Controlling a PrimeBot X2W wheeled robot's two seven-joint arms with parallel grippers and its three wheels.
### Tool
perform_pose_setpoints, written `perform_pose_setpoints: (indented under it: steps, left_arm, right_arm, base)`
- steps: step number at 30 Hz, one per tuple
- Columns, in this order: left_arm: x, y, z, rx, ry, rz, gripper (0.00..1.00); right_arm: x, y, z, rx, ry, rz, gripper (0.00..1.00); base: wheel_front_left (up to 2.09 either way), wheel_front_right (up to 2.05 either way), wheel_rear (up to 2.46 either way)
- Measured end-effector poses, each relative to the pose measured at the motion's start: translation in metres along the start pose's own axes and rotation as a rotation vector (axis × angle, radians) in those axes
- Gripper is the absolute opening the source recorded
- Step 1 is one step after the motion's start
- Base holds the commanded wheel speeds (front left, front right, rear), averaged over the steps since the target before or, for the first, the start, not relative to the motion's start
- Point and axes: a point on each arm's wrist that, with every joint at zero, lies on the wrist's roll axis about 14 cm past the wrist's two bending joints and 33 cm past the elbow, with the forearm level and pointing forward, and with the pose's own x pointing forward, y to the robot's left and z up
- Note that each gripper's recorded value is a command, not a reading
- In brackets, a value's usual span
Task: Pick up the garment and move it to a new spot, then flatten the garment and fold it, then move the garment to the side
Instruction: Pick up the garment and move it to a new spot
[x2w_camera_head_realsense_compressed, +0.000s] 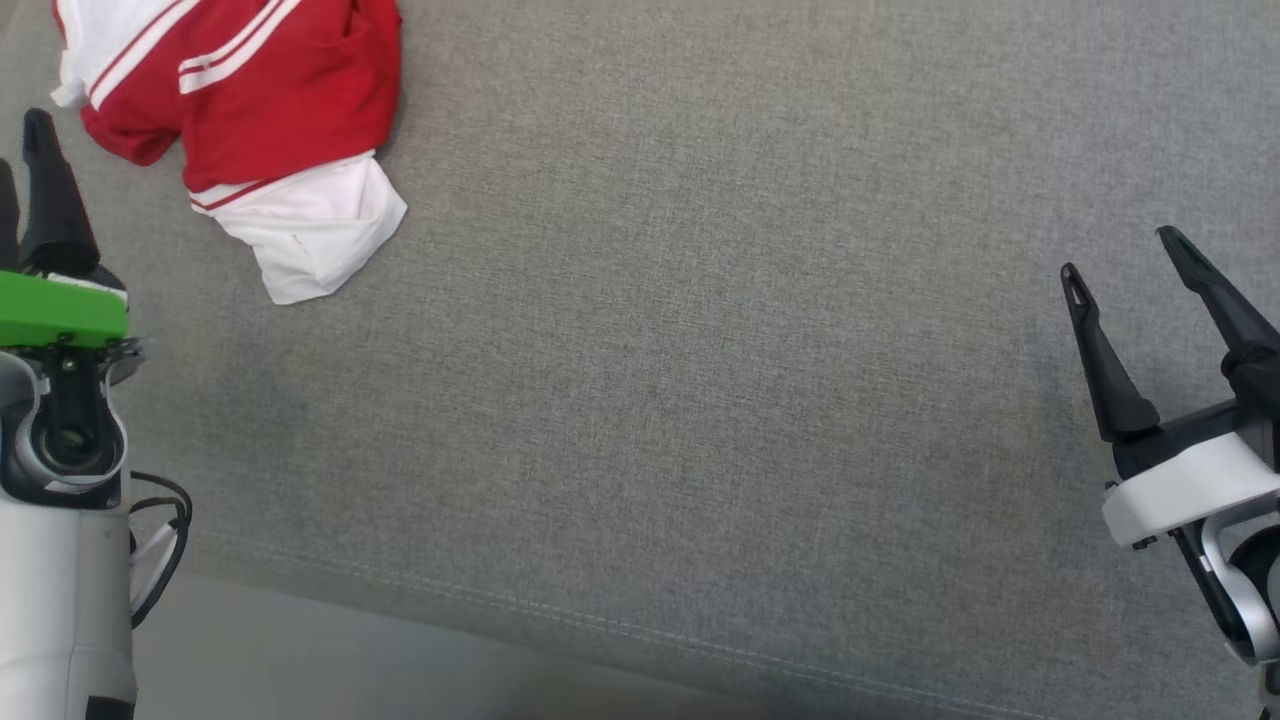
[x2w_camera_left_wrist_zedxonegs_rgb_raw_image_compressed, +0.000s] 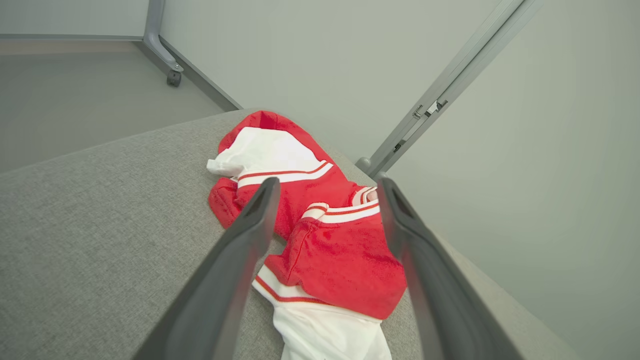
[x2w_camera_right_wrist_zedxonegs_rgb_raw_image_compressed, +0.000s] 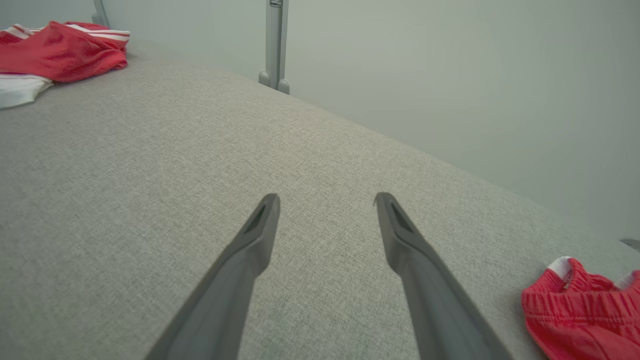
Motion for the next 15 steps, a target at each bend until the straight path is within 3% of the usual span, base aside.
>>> perform_pose_setpoints:
  steps: [5,9,15]
  left_arm:
    - [0.013,0.003,-0.053,-0.005,0.145,0.018,1.0]
    - [0.012,0.023,-0.08,0.005,0.225,0.079,1.0]
    - [0.017,0.027,-0.08,0.01,0.231,0.078,1.0]
  right_arm:
    - [0.003,-0.012,-0.016,0.004,0.044,-0.024,1.0]
    - [0.005,-0.015,-0.026,0.005,0.069,-0.026,1.0]
    - [0.005,-0.015,-0.023,0.005,0.075,-0.022,1.0]
  base:
    - [0.0,0.0,0.0]
    - [0.0,0.0,0.0]
    - [0.0,0.0,0.0]
